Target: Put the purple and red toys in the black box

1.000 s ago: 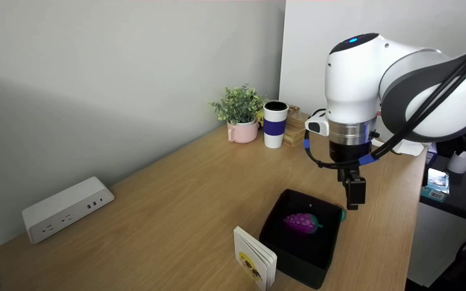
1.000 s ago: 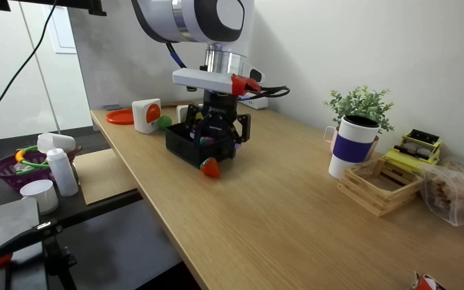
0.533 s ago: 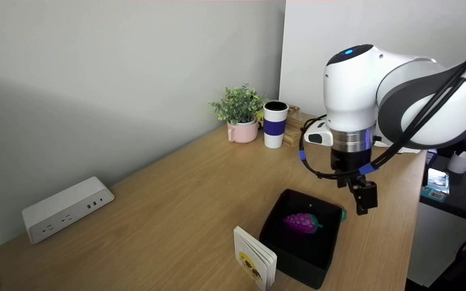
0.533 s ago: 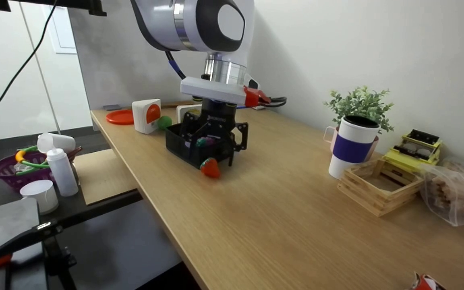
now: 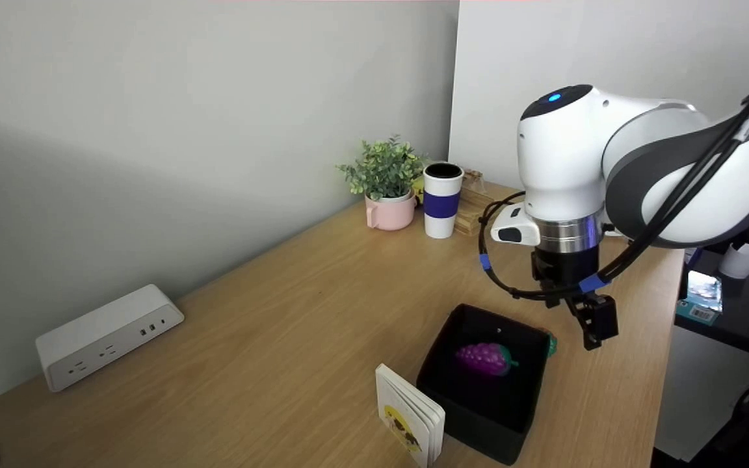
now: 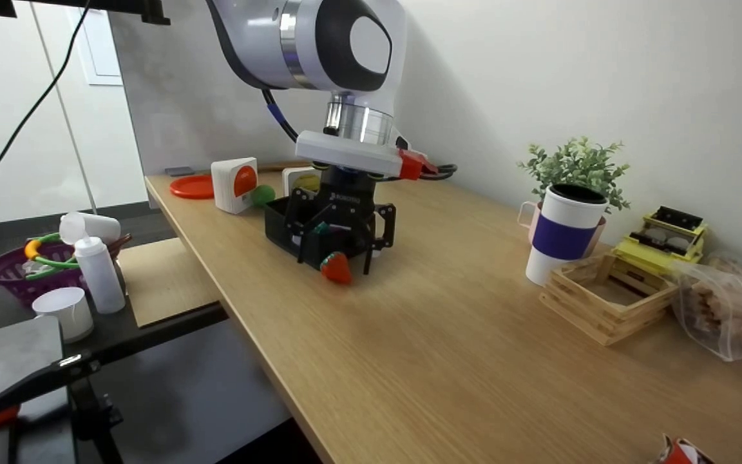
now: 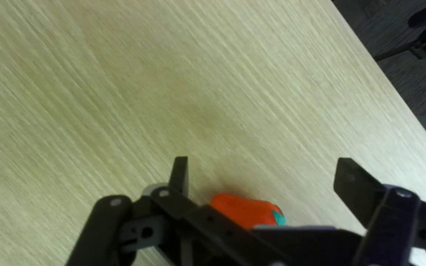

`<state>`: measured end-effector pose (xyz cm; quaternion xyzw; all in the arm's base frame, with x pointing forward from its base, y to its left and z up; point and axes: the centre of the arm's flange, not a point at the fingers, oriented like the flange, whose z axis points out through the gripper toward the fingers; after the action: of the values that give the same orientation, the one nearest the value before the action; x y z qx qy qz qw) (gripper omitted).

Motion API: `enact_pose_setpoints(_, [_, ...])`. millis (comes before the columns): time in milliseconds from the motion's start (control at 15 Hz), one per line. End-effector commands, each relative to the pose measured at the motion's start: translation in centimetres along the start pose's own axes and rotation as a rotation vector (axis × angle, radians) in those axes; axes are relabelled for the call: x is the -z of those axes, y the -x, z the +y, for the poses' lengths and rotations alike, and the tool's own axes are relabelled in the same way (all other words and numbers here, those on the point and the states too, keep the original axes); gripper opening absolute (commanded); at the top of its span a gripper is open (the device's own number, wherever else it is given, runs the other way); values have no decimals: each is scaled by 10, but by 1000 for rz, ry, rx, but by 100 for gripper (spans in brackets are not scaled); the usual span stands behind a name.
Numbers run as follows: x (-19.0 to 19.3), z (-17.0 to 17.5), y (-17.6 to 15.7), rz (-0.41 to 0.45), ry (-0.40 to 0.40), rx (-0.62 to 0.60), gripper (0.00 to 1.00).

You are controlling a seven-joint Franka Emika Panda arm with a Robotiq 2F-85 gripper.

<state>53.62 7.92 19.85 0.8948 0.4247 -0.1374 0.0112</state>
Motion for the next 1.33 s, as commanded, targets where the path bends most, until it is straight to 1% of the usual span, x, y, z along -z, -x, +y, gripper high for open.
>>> enact_pose_setpoints(0, [-2, 0, -1, -16, 18, 14, 100])
enact_pose_setpoints(267, [-2, -1, -4, -12, 35, 66, 100])
enact_pose_setpoints(400, [0, -2, -7, 34, 34, 102, 100])
enact_pose_setpoints(667, [8, -2, -17, 157, 7, 128, 100])
enact_pose_setpoints(867, [10, -2, -20, 208, -16, 137, 100])
enact_pose_setpoints(1000, [10, -2, -19, 207, -22, 138, 100])
enact_pose_setpoints(1267, [5, 0, -19, 176, -18, 139, 100])
